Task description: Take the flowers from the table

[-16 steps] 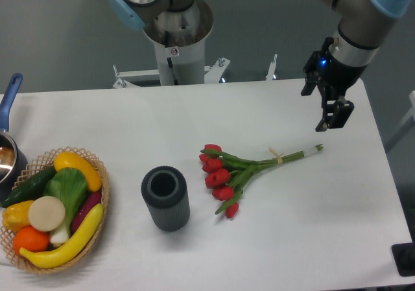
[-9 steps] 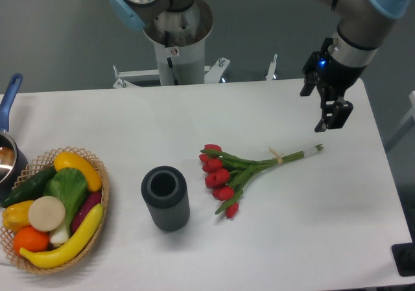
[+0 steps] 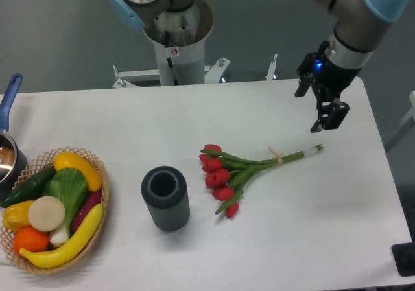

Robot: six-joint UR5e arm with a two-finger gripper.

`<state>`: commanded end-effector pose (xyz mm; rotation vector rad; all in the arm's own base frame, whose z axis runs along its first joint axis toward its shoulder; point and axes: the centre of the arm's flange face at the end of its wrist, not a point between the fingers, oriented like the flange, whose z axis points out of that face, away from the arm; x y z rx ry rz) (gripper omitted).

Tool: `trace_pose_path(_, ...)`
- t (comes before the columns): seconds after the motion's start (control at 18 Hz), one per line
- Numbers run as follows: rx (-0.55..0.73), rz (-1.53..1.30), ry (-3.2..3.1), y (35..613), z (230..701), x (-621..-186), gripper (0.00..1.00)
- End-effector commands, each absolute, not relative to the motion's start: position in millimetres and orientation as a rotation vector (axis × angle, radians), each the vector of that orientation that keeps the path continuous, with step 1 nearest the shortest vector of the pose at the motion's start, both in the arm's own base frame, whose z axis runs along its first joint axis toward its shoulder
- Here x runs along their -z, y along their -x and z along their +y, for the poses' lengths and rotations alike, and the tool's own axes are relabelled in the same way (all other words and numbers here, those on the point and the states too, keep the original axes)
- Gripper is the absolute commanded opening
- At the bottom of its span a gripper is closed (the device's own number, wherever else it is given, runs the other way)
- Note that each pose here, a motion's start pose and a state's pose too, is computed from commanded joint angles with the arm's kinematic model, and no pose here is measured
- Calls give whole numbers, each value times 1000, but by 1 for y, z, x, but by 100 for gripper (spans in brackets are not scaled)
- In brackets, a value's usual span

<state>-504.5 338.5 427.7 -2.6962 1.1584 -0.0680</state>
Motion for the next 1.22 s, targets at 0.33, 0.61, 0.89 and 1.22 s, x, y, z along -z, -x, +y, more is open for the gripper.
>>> trace_pose_path(0.33, 145, 1059, 2737, 497, 347, -406, 100)
trace_pose_path(0.61, 213, 1026, 2758, 482, 372, -365, 100)
trace_pose_path(0.89, 235, 997, 2766, 472, 371, -316, 100)
trace_pose_path(1.22, 225, 918, 2804, 470, 372, -276, 100)
